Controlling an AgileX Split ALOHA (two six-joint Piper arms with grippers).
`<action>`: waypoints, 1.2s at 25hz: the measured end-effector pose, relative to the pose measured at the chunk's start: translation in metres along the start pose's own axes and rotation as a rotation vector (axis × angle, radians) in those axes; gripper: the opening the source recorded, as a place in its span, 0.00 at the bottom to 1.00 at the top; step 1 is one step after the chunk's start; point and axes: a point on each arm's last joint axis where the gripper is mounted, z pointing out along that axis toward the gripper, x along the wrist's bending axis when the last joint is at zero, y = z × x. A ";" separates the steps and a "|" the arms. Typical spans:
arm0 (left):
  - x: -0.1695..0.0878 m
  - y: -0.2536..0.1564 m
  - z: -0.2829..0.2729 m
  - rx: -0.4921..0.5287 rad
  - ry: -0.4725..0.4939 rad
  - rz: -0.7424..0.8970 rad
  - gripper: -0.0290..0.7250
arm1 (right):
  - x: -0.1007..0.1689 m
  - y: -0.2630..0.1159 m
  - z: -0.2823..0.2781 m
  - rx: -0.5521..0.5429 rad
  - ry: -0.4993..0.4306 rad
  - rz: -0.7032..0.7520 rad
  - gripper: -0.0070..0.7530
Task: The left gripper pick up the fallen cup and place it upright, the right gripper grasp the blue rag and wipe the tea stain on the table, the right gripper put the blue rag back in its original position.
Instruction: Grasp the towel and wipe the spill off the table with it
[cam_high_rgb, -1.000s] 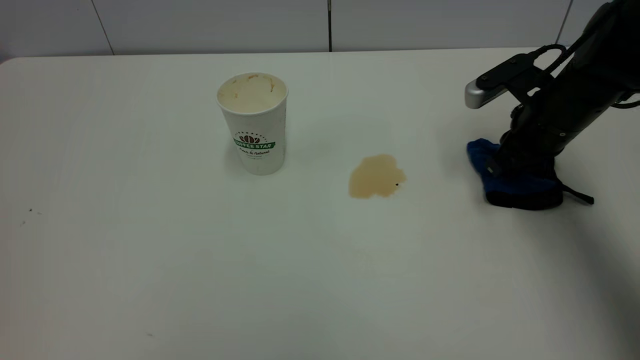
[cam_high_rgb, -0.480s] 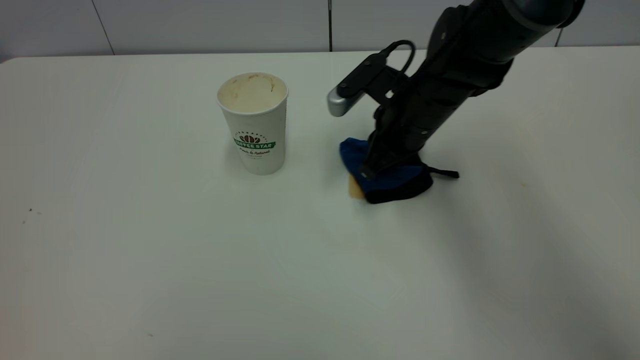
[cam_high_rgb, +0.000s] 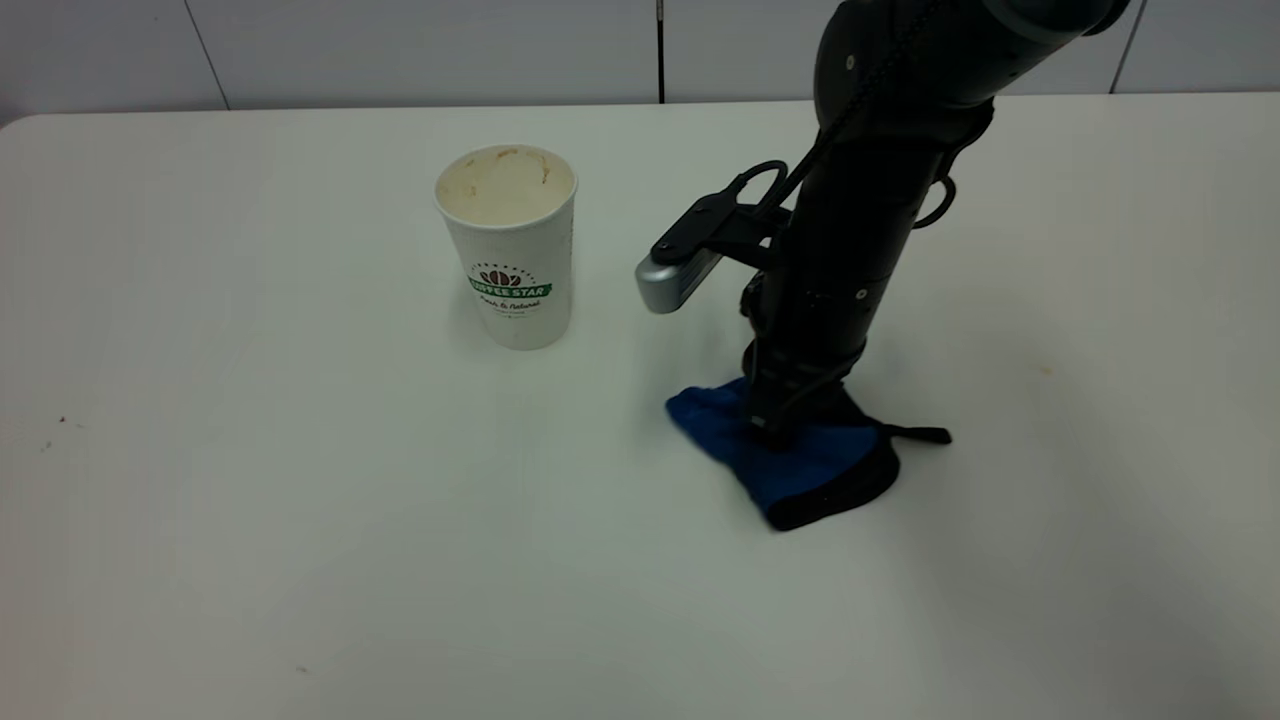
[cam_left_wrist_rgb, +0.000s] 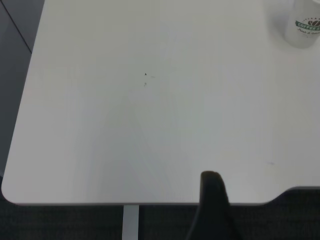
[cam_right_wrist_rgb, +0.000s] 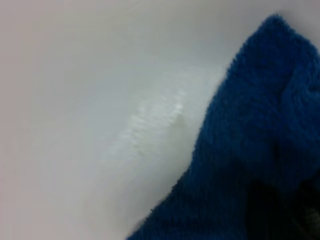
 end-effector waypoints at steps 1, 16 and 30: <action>0.000 0.000 0.000 0.000 0.000 0.000 0.79 | -0.008 -0.003 -0.002 0.000 -0.039 0.026 0.09; 0.000 0.000 0.000 0.000 0.000 0.000 0.79 | -0.069 -0.034 -0.030 0.038 -0.331 0.332 0.09; 0.000 0.000 0.000 0.000 0.000 0.000 0.79 | -0.096 -0.063 -0.042 0.043 -0.324 0.565 0.49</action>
